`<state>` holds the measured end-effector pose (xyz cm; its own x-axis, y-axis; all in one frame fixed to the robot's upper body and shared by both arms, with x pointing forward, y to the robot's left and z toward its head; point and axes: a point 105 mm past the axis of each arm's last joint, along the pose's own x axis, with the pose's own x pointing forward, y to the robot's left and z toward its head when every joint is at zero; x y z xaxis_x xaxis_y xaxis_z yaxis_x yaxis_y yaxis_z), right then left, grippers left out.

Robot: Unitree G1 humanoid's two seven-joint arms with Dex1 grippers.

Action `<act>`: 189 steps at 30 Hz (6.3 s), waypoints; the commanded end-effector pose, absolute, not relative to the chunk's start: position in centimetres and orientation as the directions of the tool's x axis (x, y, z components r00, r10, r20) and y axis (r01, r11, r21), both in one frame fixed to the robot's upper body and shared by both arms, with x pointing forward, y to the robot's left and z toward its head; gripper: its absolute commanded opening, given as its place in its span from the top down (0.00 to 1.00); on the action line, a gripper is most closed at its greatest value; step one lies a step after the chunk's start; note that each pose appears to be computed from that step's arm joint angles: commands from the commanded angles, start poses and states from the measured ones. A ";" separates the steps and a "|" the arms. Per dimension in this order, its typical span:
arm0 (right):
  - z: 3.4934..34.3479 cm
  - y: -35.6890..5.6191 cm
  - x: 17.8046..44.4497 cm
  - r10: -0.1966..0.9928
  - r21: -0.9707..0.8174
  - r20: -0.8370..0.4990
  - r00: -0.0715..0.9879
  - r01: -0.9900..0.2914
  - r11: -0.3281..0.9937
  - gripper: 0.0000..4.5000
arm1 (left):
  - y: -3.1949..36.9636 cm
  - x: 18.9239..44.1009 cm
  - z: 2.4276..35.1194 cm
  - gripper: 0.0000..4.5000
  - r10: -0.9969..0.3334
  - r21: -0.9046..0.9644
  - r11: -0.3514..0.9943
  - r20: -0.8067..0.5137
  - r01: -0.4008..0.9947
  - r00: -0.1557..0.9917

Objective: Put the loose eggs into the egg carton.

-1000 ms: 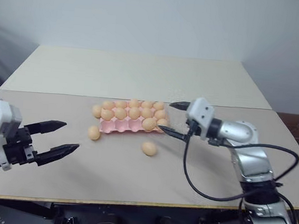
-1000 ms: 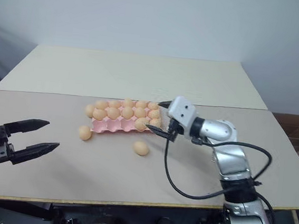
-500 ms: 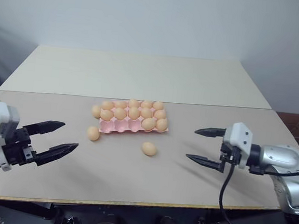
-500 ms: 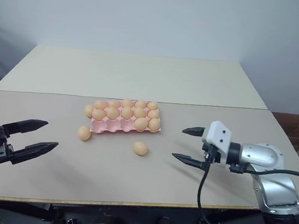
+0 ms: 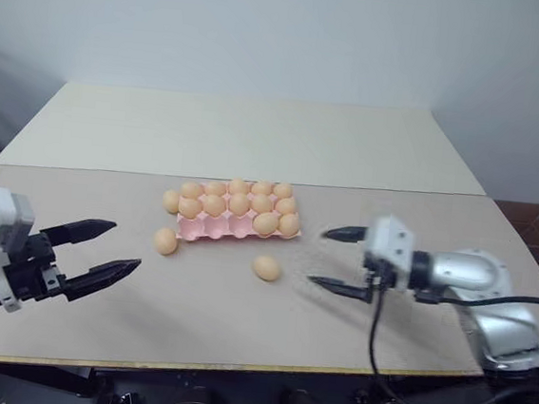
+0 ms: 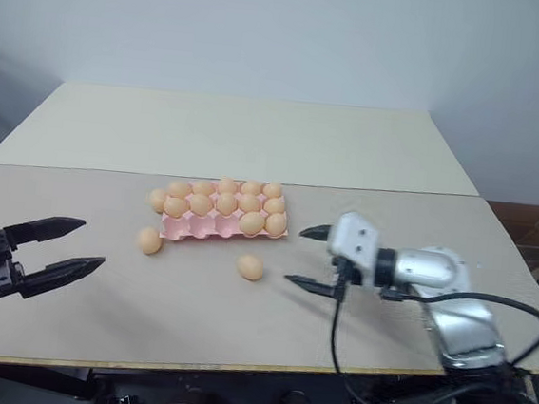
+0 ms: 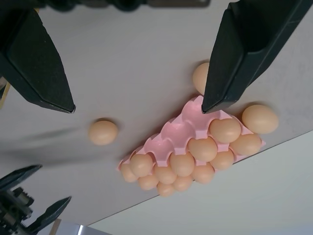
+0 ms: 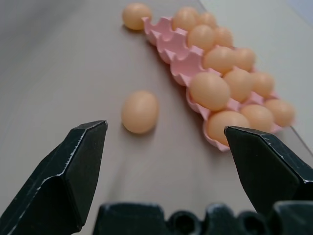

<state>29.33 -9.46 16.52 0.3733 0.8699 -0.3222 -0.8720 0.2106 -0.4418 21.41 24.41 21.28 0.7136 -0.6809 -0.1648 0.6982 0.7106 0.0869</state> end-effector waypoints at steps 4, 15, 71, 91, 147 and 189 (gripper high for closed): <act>13.3 -5.5 31.1 0.809 -0.473 -0.407 0.425 -0.855 0.212 0.01 | 24.1 21.3 22.1 0.00 -0.691 0.124 0.697 -0.147 0.706 0.708; 13.5 -3.1 31.7 0.804 -0.470 -0.377 0.460 -0.843 0.262 0.43 | 24.4 21.3 22.2 0.00 -0.681 0.133 0.705 -0.147 0.696 0.718; 22.3 -15.5 29.2 0.868 -0.409 -0.134 0.477 -0.825 0.390 0.01 | 24.5 20.4 21.6 0.00 -0.649 0.119 0.737 -0.148 0.665 0.746; 22.3 -15.1 29.2 0.868 -0.411 -0.133 0.478 -0.824 0.391 0.01 | 25.6 22.2 18.0 0.00 -0.466 0.064 0.864 -0.275 0.500 0.841; 23.3 -13.2 27.2 0.935 -0.423 -0.116 0.335 -0.868 0.258 0.00 | 17.2 32.2 18.9 0.70 -0.538 0.178 0.787 -0.269 0.590 0.799; 23.1 -13.1 27.1 0.951 -0.391 -0.098 0.293 -0.890 0.234 0.00 | 26.3 22.3 21.5 0.01 -0.450 0.250 0.858 -0.056 0.449 0.891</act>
